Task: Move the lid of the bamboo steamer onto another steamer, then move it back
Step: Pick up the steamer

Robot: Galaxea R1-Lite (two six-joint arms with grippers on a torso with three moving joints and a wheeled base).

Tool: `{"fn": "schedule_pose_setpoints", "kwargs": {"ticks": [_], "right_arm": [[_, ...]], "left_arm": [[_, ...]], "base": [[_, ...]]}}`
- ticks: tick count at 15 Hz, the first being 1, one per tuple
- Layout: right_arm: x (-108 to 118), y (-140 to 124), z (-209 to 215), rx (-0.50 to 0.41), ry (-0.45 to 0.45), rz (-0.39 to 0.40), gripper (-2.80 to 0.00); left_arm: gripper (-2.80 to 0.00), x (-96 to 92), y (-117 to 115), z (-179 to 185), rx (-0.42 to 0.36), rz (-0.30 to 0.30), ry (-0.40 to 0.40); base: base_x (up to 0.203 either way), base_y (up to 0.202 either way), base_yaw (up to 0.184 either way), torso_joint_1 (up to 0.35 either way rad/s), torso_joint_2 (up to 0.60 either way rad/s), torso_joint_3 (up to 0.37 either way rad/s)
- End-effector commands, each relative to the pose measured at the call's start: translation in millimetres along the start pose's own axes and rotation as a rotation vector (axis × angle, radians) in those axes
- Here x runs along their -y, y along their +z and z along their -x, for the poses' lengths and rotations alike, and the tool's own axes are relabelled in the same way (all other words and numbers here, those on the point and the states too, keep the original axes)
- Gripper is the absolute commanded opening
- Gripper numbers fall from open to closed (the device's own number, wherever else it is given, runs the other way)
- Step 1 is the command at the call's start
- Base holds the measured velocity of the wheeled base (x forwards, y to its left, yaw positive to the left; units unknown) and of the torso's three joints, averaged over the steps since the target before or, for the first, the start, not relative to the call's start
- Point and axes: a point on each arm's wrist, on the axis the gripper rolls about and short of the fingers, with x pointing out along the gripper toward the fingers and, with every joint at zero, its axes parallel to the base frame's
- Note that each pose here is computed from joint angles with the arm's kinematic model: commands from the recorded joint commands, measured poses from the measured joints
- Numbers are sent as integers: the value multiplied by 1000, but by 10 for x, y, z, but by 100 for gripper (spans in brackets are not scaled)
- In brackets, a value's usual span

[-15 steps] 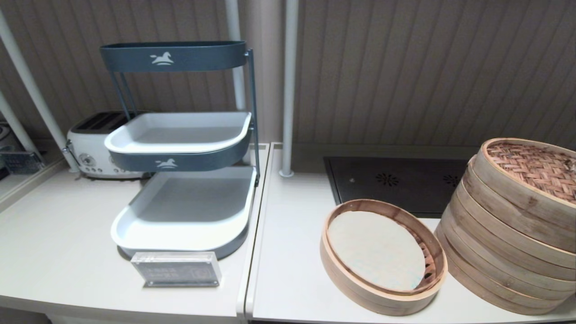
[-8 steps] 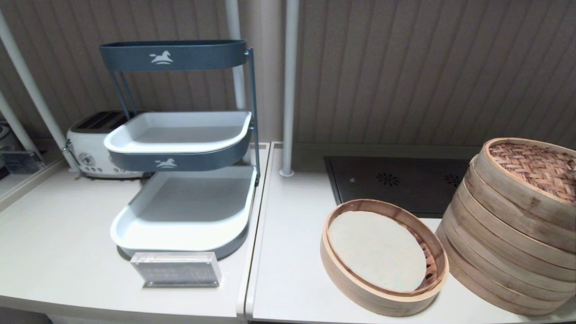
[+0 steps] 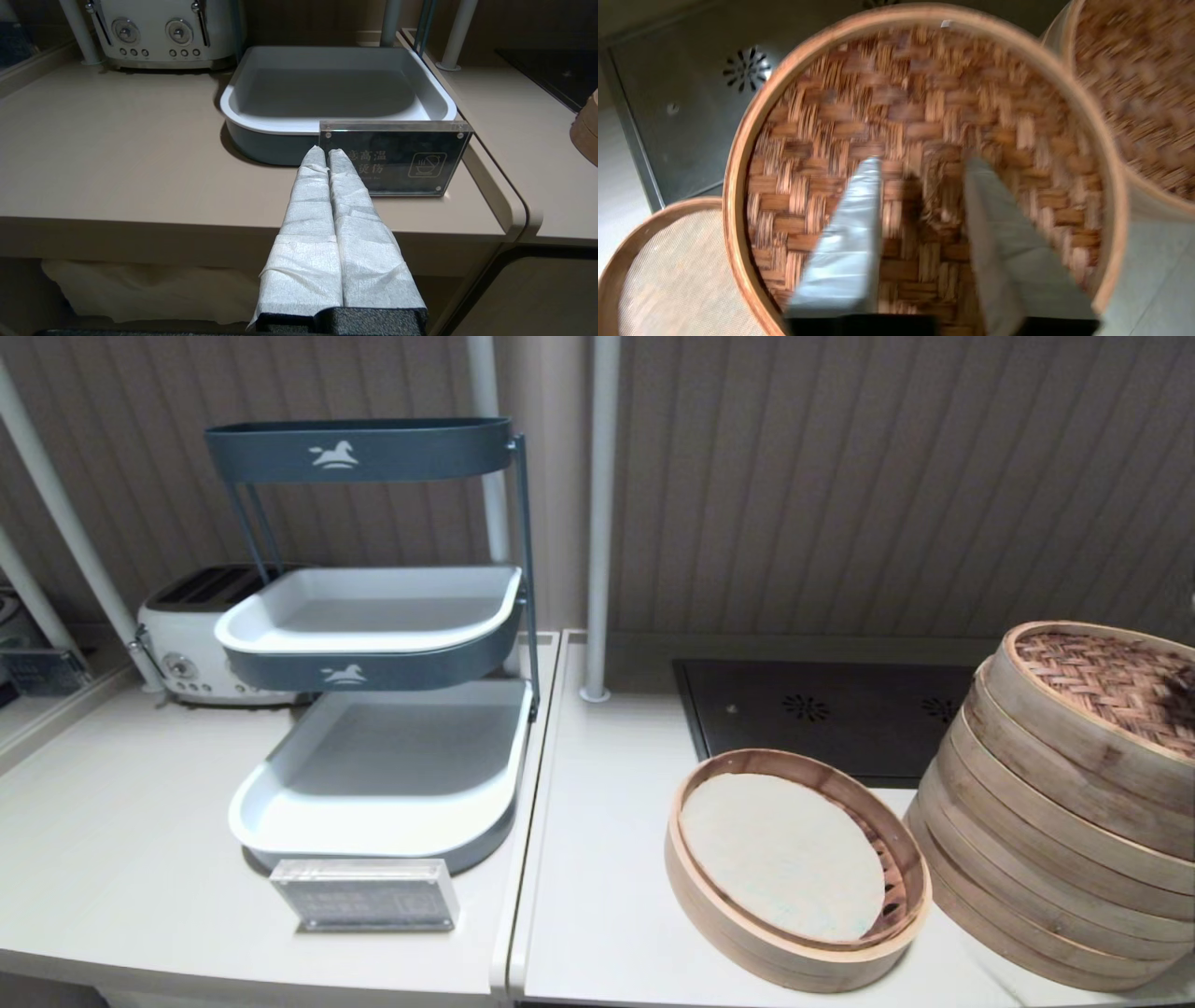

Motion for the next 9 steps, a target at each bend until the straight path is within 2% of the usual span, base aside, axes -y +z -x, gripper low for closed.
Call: {"fn": "schedule_pose_setpoints", "kwargs": {"ticks": [1, 4, 8, 9], "right_arm": [[7, -25, -40, -29, 8, -16, 0], [57, -117, -142, -85, 0, -38, 0], [70, -242, -277, -150, -30, -138, 0], [69, -255, -293, -158, -31, -138, 0]], "left_arm": [[-280, 0, -78, -17, -27, 0, 0], [-280, 0, -77, -17, -26, 0, 0], [-280, 0, -78, -17, -27, 0, 0], [-280, 0, -77, -17, -27, 0, 0]], "base": [[0, 0, 0, 0, 0, 0], [0, 0, 0, 0, 0, 0], [0, 0, 0, 0, 0, 0], [0, 0, 0, 0, 0, 0]]}}
